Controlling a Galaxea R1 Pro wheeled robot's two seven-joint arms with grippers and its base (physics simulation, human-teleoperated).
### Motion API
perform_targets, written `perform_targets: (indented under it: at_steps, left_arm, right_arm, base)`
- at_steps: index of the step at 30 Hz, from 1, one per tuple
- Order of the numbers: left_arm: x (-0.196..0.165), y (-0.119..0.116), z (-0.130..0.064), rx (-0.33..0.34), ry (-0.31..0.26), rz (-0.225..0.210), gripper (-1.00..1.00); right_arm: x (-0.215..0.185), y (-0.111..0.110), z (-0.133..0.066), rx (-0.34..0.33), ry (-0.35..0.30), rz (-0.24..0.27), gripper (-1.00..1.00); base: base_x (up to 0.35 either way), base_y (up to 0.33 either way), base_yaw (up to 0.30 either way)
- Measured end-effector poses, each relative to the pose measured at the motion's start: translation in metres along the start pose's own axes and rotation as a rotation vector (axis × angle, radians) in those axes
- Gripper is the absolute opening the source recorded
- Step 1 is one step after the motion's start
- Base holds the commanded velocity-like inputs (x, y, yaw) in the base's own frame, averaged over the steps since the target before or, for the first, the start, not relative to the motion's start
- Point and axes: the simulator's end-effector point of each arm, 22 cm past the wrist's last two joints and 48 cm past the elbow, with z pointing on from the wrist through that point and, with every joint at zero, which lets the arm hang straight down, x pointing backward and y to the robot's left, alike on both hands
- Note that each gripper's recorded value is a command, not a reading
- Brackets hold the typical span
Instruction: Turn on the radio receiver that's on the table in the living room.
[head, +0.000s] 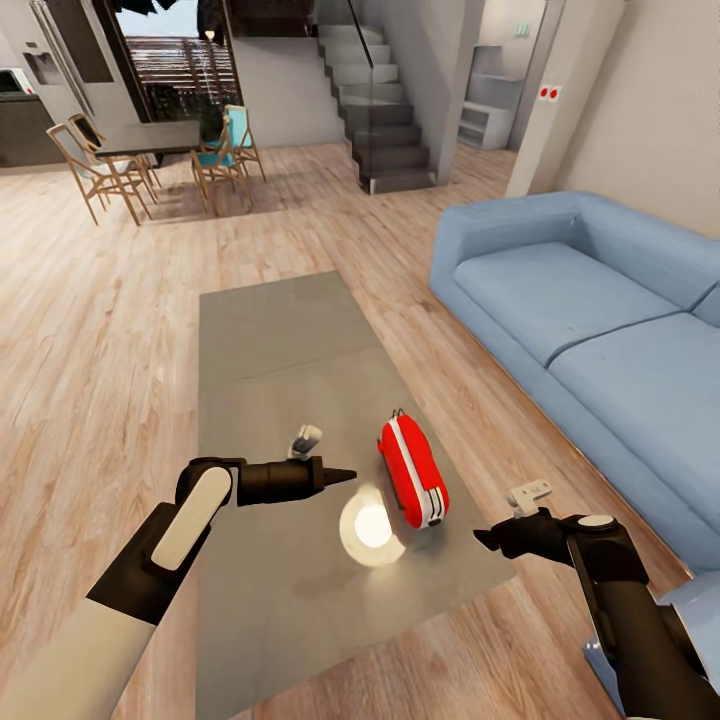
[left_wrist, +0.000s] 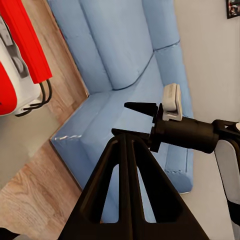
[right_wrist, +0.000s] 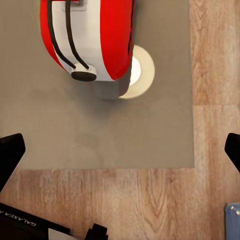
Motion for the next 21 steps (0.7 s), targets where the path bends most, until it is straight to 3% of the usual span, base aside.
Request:
perform_targets:
  at_steps: [21]
  left_arm:
    - [-0.006, -0.015, -0.007, 0.005, -0.013, 0.03, -1.0]
  right_arm:
    - [-0.007, -0.001, -0.01, 0.008, -0.019, -0.002, 1.0]
  base:
    - [0.0, 0.0, 0.0]
